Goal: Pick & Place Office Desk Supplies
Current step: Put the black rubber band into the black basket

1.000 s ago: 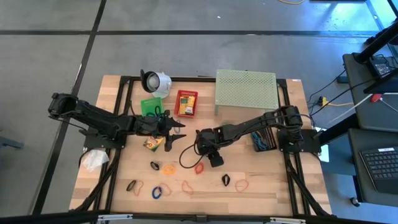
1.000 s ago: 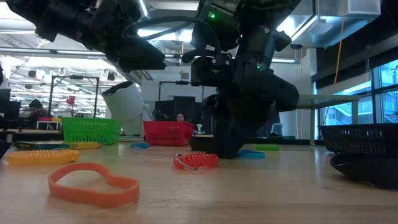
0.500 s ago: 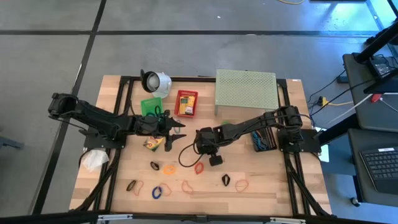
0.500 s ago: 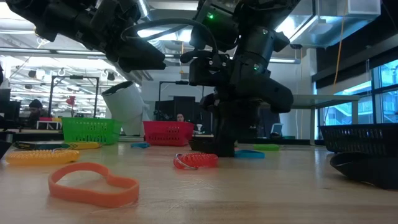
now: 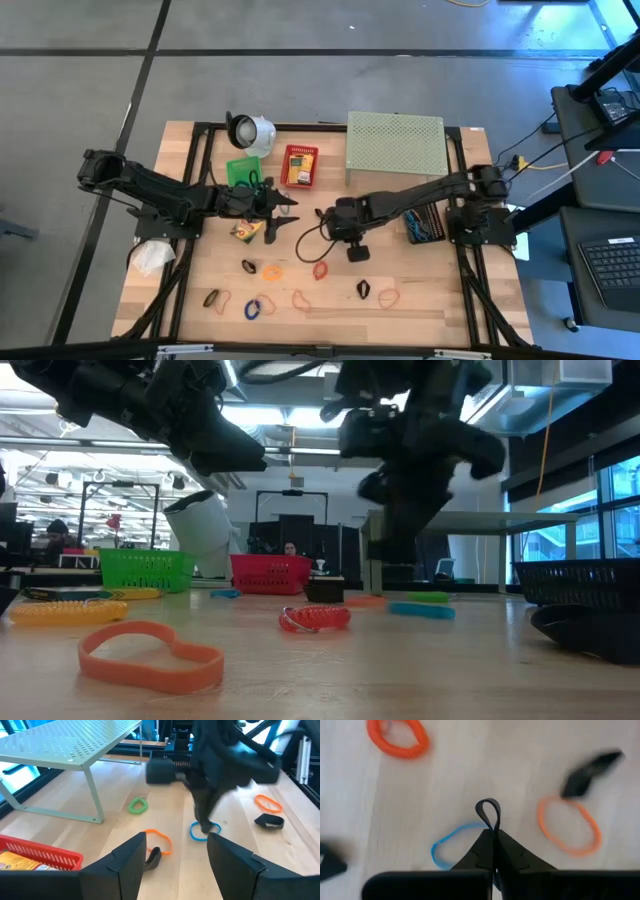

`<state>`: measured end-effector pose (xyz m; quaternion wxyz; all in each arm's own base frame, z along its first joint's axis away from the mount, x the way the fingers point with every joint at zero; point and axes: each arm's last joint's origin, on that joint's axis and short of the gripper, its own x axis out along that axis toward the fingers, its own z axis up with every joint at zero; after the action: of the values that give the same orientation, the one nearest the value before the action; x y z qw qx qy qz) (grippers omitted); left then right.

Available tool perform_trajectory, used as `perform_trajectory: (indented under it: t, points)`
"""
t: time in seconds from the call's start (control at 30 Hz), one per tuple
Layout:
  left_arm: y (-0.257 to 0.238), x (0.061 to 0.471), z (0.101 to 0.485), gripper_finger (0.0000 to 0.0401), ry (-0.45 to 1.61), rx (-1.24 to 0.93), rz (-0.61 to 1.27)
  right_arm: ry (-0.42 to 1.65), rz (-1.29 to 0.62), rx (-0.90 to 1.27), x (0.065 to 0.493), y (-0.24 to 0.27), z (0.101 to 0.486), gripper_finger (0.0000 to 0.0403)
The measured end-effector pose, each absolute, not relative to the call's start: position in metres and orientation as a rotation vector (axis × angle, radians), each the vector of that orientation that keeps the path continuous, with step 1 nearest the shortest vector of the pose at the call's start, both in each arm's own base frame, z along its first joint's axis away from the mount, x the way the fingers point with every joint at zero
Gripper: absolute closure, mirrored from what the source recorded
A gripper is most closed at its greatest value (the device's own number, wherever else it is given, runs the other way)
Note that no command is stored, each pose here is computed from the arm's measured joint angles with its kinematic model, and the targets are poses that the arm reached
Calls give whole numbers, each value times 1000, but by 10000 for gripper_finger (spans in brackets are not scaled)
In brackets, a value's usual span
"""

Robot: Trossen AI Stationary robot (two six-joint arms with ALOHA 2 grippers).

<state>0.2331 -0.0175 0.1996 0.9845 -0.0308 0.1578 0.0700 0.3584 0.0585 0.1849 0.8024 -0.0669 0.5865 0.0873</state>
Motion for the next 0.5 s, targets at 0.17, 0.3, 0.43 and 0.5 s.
perform_trajectory:
  t: [0.17, 0.3, 0.43, 0.5]
  points:
    - [-18, 233, 200, 198, 313, -64, 130, 1286, 130, -88, 337, 56, 215, 401]
    - [-18, 233, 200, 198, 312, -65, 130, 1289, 64, -68, 321, 52, 237, 401]
    - [-18, 233, 200, 198, 311, -65, 130, 1340, 12, -39, 303, 49, 251, 401]
    - [-18, 233, 200, 198, 312, -65, 129, 1352, -19, -31, 295, 47, 258, 401]
